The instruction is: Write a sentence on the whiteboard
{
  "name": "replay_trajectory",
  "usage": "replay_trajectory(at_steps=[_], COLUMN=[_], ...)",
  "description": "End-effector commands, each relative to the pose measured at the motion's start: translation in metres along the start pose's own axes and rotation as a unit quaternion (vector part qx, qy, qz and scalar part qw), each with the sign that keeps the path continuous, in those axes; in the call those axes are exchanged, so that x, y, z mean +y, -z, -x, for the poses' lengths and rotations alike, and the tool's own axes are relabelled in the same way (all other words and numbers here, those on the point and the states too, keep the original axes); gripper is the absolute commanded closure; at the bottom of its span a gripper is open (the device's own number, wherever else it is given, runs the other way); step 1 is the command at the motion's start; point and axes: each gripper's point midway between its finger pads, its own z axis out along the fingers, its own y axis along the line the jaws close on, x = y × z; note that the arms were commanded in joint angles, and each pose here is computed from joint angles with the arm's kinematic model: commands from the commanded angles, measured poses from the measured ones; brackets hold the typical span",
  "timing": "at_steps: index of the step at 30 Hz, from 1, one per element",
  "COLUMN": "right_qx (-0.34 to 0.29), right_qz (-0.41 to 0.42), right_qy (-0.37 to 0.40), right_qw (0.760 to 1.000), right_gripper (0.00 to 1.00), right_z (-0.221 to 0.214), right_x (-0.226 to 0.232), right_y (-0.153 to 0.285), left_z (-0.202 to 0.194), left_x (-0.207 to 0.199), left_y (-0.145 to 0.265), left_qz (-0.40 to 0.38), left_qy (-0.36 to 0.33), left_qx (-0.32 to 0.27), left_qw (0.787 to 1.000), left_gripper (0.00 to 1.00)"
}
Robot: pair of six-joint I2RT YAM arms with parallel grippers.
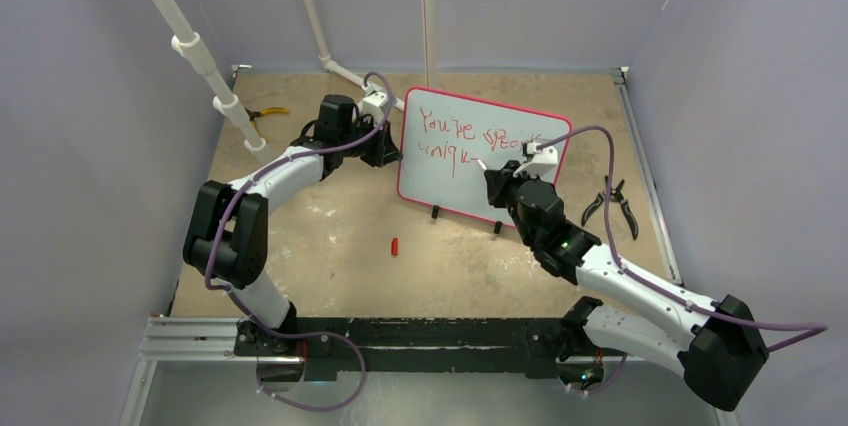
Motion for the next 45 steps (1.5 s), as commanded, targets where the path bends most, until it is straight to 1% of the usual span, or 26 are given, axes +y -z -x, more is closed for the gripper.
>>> replay_trajectory(at_steps=[1,8,15,25,35,45], right_qx=[-0.037,-0.056,-0.034,0.005,0.033,0.020], right_qz=[-0.022,-0.007,0.004,0.010,-0.004,-0.024], right_qy=[0.003,0.007,0.012,0.009,0.013,0.009], right_qw=[0.999,0.998,0.999,1.000,0.999,0.999], right_gripper=[1.00,1.00,1.00,1.00,1.00,1.00], right_z=[0.024,0.039,0.025,-0.002,-0.018,-0.007], right_x=[-0.004,0.009,0.011,0.005,-0.003,-0.011], right_y=[-0.003,-0.009,-0.013,-0.007,-0.004,0.002], left_z=[0.020,0.020,0.020,0.021,0.022,0.024], left_x=[-0.014,-0.014,-0.014,-0.015,-0.016,-0.016], left_y=[0.007,0.007,0.007,0.007,0.008,0.010], left_qz=[-0.018,-0.018,-0.019,-0.021,-0.021,-0.018], left_qy=[-0.024,-0.024,-0.024,-0.023,-0.023,-0.023], left_qx=[-0.024,-0.024,-0.025,-0.025,-0.027,-0.031], left_qw=[0.999,0.999,0.999,0.999,0.999,0.999], left_gripper=[1.00,1.00,1.00,1.00,1.00,1.00])
